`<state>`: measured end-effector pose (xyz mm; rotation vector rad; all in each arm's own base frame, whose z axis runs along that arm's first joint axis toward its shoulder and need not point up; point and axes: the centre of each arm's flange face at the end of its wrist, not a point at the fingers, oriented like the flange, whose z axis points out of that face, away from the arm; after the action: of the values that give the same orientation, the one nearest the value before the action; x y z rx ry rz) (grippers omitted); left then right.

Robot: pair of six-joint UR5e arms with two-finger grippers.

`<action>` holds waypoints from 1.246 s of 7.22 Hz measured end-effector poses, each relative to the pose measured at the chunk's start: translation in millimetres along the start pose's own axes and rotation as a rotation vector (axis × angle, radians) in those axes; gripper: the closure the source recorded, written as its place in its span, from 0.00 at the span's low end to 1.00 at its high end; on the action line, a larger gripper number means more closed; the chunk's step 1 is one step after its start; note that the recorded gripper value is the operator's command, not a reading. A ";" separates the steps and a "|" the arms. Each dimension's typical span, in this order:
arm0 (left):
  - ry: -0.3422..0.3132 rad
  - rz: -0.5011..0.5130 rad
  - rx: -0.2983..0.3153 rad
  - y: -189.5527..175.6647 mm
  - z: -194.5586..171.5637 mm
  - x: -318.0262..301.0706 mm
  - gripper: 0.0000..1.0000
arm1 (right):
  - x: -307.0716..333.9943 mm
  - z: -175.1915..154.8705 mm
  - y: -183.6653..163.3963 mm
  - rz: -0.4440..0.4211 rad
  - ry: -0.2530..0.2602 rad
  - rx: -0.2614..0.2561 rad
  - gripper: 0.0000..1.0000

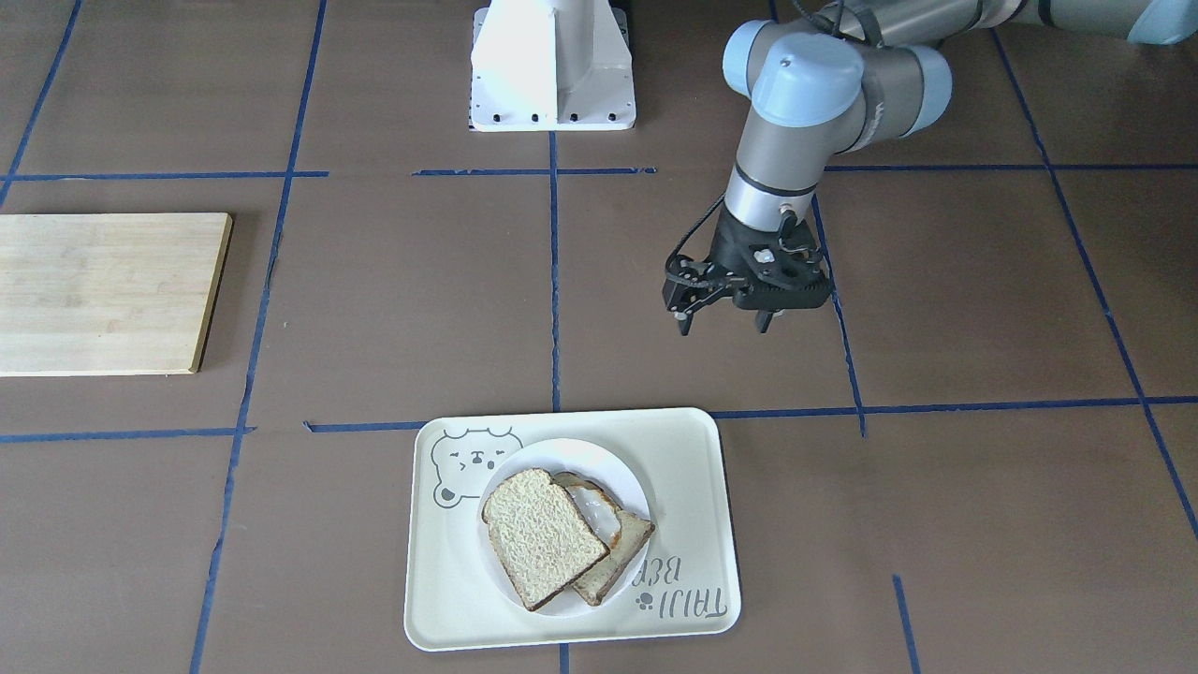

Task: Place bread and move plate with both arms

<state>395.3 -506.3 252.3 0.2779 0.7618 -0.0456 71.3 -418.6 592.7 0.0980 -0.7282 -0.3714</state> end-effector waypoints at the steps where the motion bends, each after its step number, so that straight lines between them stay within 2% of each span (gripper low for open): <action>1: -0.092 0.133 -0.038 -4.1 -21.1 -52.3 0.00 | 0.3 0.3 0.2 0.017 0.002 0.003 0.00; 2: -0.152 0.242 -0.095 -11.5 -43.9 -119.9 0.00 | 0.6 1.0 0.7 0.029 0.003 0.006 0.00; 4: -0.181 0.389 -0.209 -12.3 -72.9 -274.3 0.00 | 0.7 1.7 1.6 0.035 0.003 0.009 0.00; 5: -0.188 0.422 -0.243 -5.8 -87.9 -350.1 0.00 | 0.7 2.0 1.9 0.036 0.003 0.008 0.00; 6: -0.168 0.422 -0.272 5.0 -99.9 -414.6 0.00 | 1.0 2.3 2.2 0.037 0.003 0.008 0.00; 7: -0.136 0.380 -0.296 20.8 -105.1 -469.0 0.00 | 1.1 2.5 2.4 0.037 0.002 0.008 0.00; 9: -0.107 0.280 -0.315 64.1 -102.0 -543.0 0.00 | 1.1 2.6 2.6 0.038 0.001 0.008 0.00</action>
<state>-57.9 -449.8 569.8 0.0788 0.6074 0.3197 71.1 -416.5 595.9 0.0920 -0.7295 -0.3316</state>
